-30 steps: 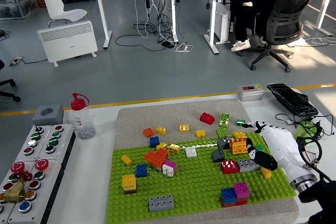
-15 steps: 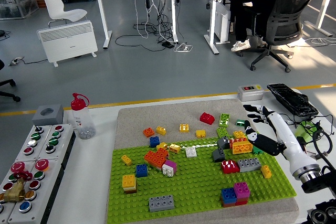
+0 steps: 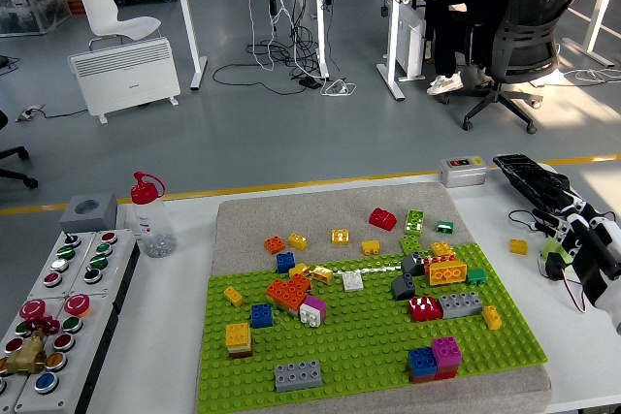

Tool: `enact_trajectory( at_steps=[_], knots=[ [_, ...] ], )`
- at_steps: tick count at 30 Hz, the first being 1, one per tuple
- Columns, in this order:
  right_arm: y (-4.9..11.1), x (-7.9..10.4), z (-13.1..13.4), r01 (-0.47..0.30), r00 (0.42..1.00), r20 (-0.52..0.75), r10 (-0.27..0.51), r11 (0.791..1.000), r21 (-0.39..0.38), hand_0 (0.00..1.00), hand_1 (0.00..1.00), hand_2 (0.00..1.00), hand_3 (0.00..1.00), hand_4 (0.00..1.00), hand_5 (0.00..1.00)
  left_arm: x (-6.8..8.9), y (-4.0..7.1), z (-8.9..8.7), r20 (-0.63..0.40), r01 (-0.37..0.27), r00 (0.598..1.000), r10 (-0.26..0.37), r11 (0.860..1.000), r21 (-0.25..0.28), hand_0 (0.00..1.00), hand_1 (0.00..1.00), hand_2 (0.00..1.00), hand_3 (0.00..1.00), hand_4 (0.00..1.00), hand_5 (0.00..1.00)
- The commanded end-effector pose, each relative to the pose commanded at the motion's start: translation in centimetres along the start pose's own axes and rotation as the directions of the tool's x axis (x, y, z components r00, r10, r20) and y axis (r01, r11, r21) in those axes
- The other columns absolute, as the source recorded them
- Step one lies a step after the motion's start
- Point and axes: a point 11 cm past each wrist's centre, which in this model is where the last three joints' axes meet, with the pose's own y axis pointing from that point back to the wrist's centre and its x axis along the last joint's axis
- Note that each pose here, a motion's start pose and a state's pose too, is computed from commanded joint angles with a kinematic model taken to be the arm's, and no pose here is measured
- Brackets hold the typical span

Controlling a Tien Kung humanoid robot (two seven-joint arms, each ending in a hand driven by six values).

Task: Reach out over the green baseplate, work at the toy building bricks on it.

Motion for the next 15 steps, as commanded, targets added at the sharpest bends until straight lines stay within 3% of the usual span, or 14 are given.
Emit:
enact_trajectory(
  at_steps=[7, 15],
  knots=[
    [0.70, 1.26, -0.46, -0.045, 0.966, 0.256, 0.041, 0.999, 0.009, 0.831, 0.805, 0.840, 0.811, 0.620, 0.681, 0.07, 0.05, 0.34, -0.001, -0.003, 1.000, 0.003, 1.000, -0.007, 0.690, 0.700, 0.692, 0.625, 0.363, 0.998],
    [0.84, 1.16, -0.15, -0.059, 0.852, 0.521, 0.055, 0.998, -0.008, 0.828, 0.799, 0.825, 0.805, 0.603, 0.675, 0.25, 0.13, 0.93, -0.001, -0.008, 1.000, 0.008, 1.000, -0.020, 0.690, 0.700, 0.691, 0.624, 0.362, 0.998]
  ],
)
